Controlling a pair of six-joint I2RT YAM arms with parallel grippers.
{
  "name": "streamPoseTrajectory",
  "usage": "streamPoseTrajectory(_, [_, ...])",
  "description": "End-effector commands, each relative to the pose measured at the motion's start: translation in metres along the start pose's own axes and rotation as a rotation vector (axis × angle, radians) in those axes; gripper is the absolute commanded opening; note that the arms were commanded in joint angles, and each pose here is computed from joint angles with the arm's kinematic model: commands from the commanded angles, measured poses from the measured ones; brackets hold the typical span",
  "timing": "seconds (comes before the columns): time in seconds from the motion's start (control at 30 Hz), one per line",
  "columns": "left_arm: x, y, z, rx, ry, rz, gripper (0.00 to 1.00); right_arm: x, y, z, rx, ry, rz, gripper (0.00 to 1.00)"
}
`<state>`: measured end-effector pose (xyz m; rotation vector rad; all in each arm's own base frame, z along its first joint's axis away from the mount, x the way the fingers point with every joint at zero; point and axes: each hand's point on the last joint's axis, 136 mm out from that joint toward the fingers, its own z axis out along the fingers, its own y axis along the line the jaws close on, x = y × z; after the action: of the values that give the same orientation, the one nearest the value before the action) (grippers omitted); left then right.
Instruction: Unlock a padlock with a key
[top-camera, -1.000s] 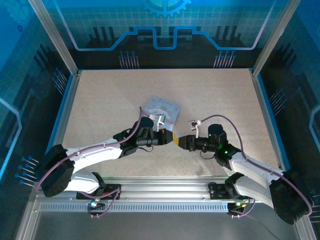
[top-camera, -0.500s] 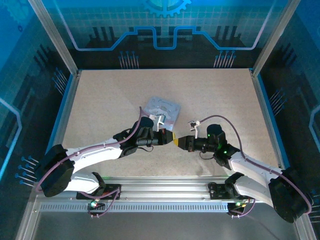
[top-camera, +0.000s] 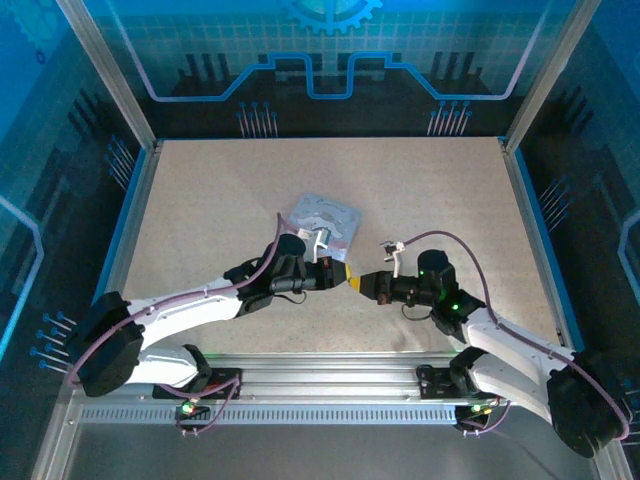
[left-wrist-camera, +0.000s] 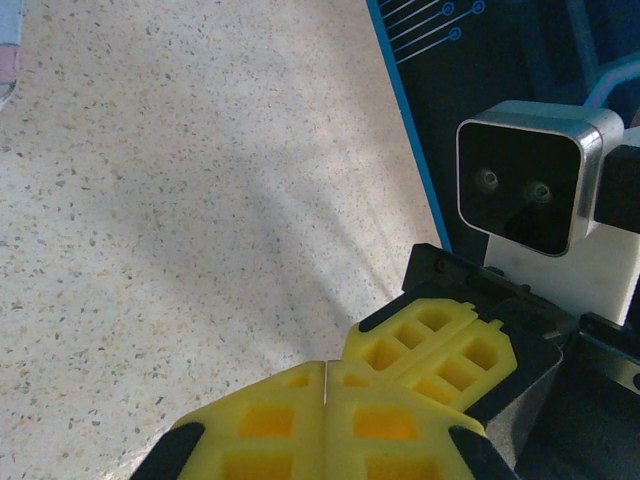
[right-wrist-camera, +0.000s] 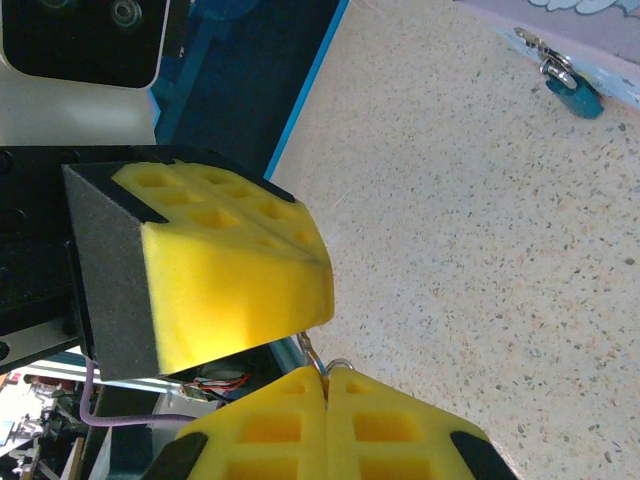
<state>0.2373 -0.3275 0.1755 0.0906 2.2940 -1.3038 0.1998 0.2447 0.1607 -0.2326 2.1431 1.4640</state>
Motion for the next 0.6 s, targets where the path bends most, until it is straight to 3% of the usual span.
streamPoseTrajectory(0.0, [-0.004, 0.004, -0.006, -0.026, -0.028, 0.010, 0.02, -0.005, -0.002, -0.004, 0.025, -0.019, -0.011, 0.04])
streamPoseTrajectory(0.1, [-0.002, 0.005, -0.006, -0.024, -0.026, 0.009, 0.07, -0.006, -0.003, -0.005, 0.033, -0.022, -0.008, 0.04])
streamPoseTrajectory(0.37, [-0.010, 0.010, -0.020, -0.073, -0.059, 0.044, 0.33, 0.001, -0.014, -0.007, 0.096, 0.014, -0.013, 0.04])
streamPoseTrajectory(0.57, [-0.012, 0.033, -0.034, -0.173, -0.080, 0.053, 0.56, 0.006, -0.025, -0.006, 0.147, 0.048, -0.013, 0.04])
